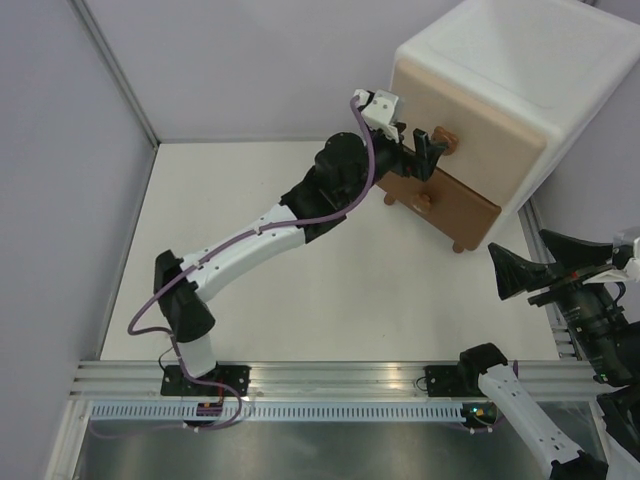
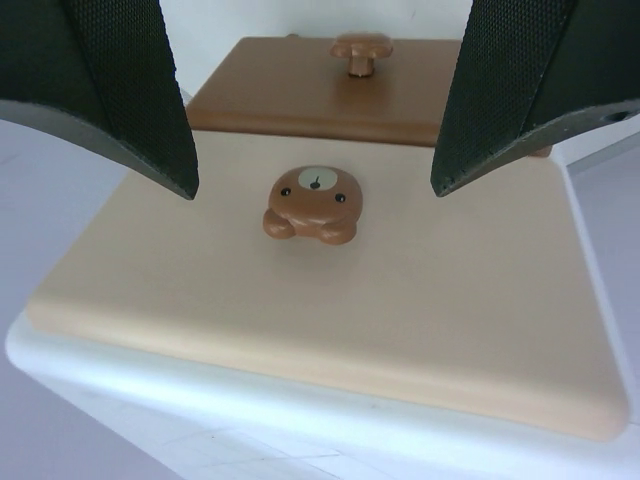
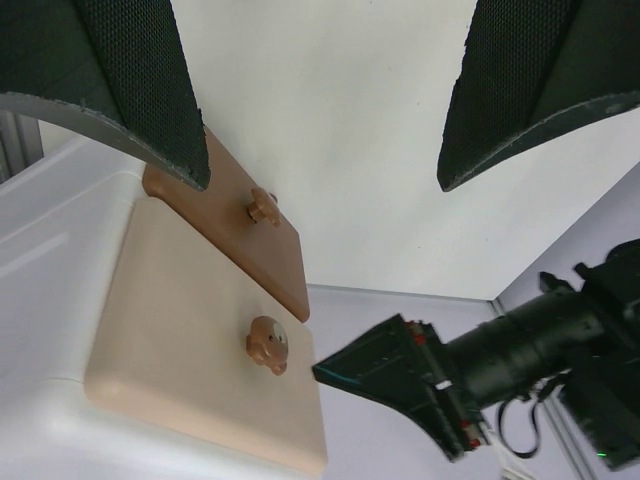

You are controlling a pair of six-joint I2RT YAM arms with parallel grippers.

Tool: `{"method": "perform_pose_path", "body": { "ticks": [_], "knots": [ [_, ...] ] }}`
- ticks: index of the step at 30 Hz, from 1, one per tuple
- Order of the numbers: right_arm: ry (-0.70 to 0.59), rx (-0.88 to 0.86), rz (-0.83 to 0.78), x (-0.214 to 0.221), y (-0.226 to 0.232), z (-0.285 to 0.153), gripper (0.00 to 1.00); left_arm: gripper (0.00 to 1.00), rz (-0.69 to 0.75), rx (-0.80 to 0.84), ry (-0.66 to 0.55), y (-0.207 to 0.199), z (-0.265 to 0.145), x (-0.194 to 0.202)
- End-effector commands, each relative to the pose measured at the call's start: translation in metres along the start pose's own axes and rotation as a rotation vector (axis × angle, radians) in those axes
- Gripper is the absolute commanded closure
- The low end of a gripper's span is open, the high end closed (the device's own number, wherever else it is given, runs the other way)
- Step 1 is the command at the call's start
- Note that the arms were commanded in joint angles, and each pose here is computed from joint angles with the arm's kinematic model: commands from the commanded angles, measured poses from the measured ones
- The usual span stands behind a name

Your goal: Place and organize the shoes in the shoe cabinet

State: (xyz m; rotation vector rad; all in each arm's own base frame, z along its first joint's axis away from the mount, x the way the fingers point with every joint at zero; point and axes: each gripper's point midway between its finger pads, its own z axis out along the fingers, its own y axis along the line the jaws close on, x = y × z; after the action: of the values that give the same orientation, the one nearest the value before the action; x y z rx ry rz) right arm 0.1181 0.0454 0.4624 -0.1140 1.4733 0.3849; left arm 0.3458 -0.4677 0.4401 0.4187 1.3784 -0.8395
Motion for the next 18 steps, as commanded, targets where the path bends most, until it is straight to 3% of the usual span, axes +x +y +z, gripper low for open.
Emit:
{"method": "perform_pose_path", "body": {
  "ticks": [1, 3, 5, 6, 7, 13, 18],
  "knots": [
    [-0.038, 0.049, -0.009, -0.009, -0.009, -0.011, 0.02, 0.00, -0.065, 0.020, -0.075, -0.005, -0.039, -0.054],
    [-0.044, 0.076, -0.010, -0.009, -0.014, -0.014, 0.02, 0.00, -0.073, -0.001, -0.090, 0.000, -0.065, -0.074],
    [-0.045, 0.093, -0.009, -0.008, -0.017, -0.016, 0.02, 0.00, -0.069, -0.066, -0.030, 0.015, -0.086, -0.057],
    [-0.046, 0.099, -0.010, -0.007, -0.018, -0.018, 0.02, 0.00, -0.087, -0.078, -0.065, 0.018, -0.110, -0.079],
    [-0.044, 0.106, -0.010, -0.005, -0.020, -0.019, 0.02, 0.00, -0.076, -0.129, -0.001, 0.031, -0.122, -0.055],
    [-0.056, 0.161, -0.002, 0.007, -0.032, -0.035, 0.02, 0.00, -0.110, -0.242, 0.091, 0.063, -0.225, -0.039],
    [-0.055, 0.197, 0.022, 0.027, -0.040, -0.052, 0.02, 0.00, -0.101, -0.372, 0.205, 0.099, -0.307, 0.007]
  ]
}}
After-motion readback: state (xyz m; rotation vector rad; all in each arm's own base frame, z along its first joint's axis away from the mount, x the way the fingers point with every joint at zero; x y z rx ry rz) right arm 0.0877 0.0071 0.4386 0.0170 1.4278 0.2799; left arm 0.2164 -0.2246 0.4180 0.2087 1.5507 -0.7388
